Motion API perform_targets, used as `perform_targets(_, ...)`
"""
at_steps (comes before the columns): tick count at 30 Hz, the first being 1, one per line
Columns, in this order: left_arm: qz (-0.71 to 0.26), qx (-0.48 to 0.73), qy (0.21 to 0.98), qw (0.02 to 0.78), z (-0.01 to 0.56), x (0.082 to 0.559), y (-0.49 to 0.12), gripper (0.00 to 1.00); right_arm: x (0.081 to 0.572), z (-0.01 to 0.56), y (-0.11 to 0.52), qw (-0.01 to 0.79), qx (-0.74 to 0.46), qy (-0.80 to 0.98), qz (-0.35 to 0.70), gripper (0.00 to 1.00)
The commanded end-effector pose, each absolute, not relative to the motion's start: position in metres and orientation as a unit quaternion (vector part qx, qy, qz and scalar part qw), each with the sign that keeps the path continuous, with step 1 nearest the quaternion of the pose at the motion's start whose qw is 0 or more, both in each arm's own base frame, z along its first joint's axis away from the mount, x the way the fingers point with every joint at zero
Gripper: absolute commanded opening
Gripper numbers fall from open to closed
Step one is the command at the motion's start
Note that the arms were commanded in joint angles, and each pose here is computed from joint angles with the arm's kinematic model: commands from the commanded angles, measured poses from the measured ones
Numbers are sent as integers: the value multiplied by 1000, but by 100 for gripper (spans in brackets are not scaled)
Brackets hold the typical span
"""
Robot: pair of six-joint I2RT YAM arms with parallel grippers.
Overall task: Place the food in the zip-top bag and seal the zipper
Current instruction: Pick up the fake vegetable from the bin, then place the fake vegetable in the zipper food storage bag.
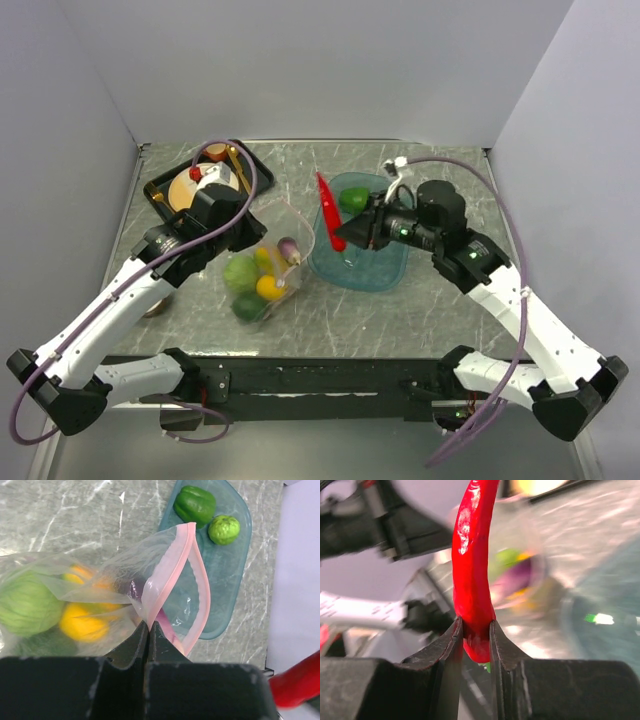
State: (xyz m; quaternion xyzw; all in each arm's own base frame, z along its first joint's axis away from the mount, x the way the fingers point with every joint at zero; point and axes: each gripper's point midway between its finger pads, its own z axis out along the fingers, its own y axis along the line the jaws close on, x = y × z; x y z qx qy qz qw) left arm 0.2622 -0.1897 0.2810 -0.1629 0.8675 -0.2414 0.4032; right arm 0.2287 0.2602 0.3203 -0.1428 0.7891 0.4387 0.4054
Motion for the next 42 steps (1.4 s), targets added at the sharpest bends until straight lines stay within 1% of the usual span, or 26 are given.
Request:
perform_targets(1, -265, -152, 858, 414, 291, 265, -197, 1, 202, 320, 302, 339, -168, 774, 508, 20)
perform_targets(4, -265, -152, 856, 416, 292, 265, -196, 1, 192, 313, 315, 321, -181, 782, 502, 21)
perform_targets(12, -267, -155, 857, 413, 285, 264, -197, 1, 181, 284, 320, 260, -191, 820, 473, 22)
perform_targets(17, -274, -150, 854, 416, 285, 264, -199, 1, 182, 266, 319, 240, -177, 842, 449, 23)
perform_targets(19, -285, -138, 854, 414, 284, 263, -204, 1, 182, 261, 322, 220, -178, 849, 446, 23)
perform_targets(29, -309, -89, 857, 403, 271, 246, -219, 1, 211, 266, 345, 194, -127, 870, 435, 25)
perform_targets(30, -310, -86, 857, 402, 270, 244, -220, 1, 216, 259, 349, 187, -123, 876, 427, 25)
perform_targets(32, -318, -79, 852, 407, 275, 240, -222, 1, 228, 260, 351, 198, -113, 883, 411, 25)
perform_targets(34, -323, -77, 849, 412, 281, 237, -222, 1, 233, 246, 353, 185, -116, 894, 391, 25)
perform_targets(35, -326, -76, 845, 416, 286, 235, -222, 1, 243, 245, 355, 196, -113, 899, 376, 25)
perform_targets(38, -327, -86, 837, 430, 297, 235, -216, 1, 248, 230, 346, 194, -109, 917, 331, 26)
perform_targets(42, -323, -93, 830, 445, 304, 238, -211, 1, 245, 224, 345, 188, -121, 920, 323, 29)
